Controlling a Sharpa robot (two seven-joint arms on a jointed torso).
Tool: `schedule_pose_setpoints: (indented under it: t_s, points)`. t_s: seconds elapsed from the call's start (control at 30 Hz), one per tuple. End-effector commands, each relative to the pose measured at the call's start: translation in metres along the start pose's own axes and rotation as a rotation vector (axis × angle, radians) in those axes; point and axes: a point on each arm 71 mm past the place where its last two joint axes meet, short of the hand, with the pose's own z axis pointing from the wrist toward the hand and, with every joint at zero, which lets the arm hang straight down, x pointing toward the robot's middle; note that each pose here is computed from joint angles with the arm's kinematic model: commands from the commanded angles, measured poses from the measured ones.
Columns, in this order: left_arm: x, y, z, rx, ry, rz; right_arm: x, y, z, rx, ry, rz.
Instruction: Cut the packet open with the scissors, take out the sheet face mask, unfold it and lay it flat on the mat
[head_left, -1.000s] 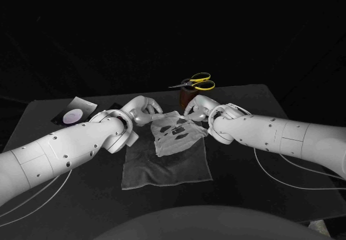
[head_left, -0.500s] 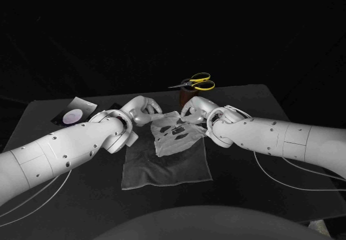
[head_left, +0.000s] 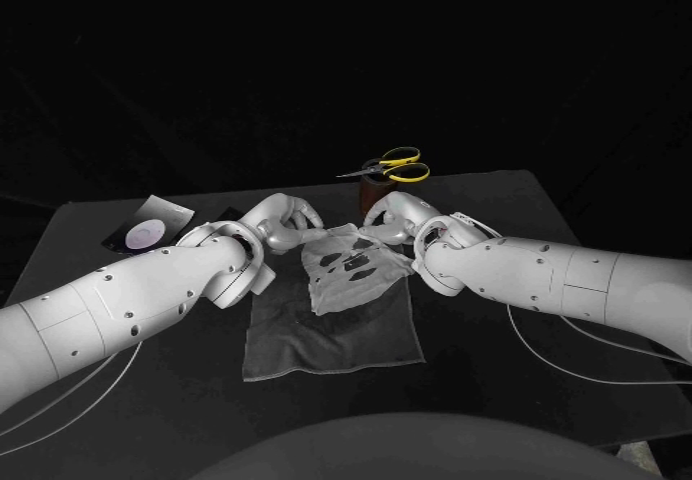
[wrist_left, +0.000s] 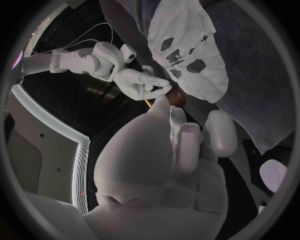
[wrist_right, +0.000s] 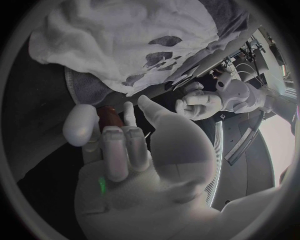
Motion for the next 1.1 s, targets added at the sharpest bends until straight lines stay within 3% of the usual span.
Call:
schedule_pose_setpoints:
  t_s: [0.03,0.17,0.57,1.1]
  points:
    - [0.0009,-0.0009,0.0001,0.002,0.012,-0.005,-0.003,-0.001,0.003,0.016,-0.058,0.049]
    - [0.0015,-0.0015,0.0001,0.004,0.013,-0.006,-0.002,-0.002,0.007,0.035,-0.054,0.053]
    - [0.0021,-0.0023,0.0001,0.005,0.015,-0.007,0.015,-0.008,0.017,0.107,0.058,0.038]
    - [0.0016,-0.0015,0.0001,0.001,0.012,-0.006,0.023,-0.003,0.018,0.100,0.067,0.033]
